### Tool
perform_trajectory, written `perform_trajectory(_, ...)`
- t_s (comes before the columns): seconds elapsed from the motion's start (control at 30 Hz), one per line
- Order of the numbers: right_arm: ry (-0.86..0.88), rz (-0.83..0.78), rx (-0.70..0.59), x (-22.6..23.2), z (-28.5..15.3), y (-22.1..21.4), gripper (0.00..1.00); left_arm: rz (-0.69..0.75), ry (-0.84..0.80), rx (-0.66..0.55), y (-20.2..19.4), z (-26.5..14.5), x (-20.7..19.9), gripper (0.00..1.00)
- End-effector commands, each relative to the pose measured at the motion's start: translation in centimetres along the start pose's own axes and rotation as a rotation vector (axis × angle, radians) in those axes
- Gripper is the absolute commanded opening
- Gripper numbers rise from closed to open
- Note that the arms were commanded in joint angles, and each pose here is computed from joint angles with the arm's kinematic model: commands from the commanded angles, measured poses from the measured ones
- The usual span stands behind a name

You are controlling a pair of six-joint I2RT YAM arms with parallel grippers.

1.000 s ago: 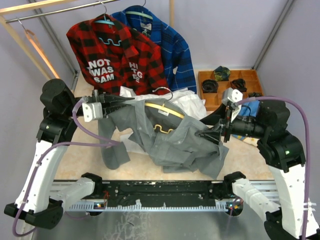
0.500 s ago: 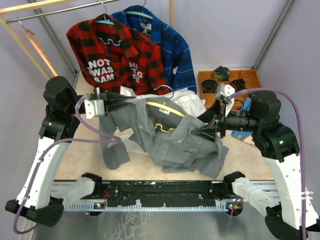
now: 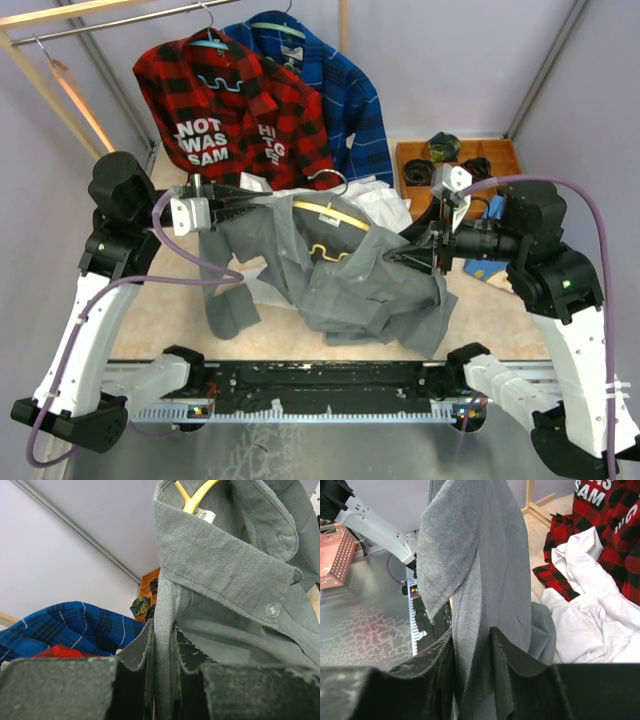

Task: Place the shirt on the hanger
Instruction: Place the hanger at the clothesline.

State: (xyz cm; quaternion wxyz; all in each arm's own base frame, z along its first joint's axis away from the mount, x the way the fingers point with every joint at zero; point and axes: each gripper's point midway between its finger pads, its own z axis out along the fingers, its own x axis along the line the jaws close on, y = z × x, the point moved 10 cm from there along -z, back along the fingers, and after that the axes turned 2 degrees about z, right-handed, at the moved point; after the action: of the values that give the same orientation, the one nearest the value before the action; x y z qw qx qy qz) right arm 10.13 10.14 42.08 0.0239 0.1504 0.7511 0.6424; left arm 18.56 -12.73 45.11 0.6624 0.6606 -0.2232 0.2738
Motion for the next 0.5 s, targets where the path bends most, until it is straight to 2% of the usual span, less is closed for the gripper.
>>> perform_trajectory(0.0, -0.026, -0.04, -0.027, -0.3, 0.1, 0.4, 0.25, 0.013, -0.017, -0.024, 0.4, 0.1, -0.2, 0.0)
perform_trajectory(0.13, -0.077, -0.008, -0.043, -0.9, 0.5, -1.3, 0.01, -0.017, 0.027, 0.007, -0.4, -0.1, -0.5, 0.02)
perform_trajectory(0.2, -0.115, -0.018, -0.072, -0.8, 0.4, -1.6, 0.0, -0.05, 0.059, 0.026, -1.1, -0.2, -0.8, 0.12)
perform_trajectory(0.37, -0.218, -0.046, -0.118, -0.9, -0.2, -1.9, 0.0, -0.097, 0.158, 0.038, -1.4, -0.7, -1.8, 0.47)
perform_trajectory(0.47, -0.317, -0.01, -0.114, -1.4, -0.5, -2.7, 0.0, -0.182, 0.245, 0.059, -2.0, -1.0, -2.2, 0.57)
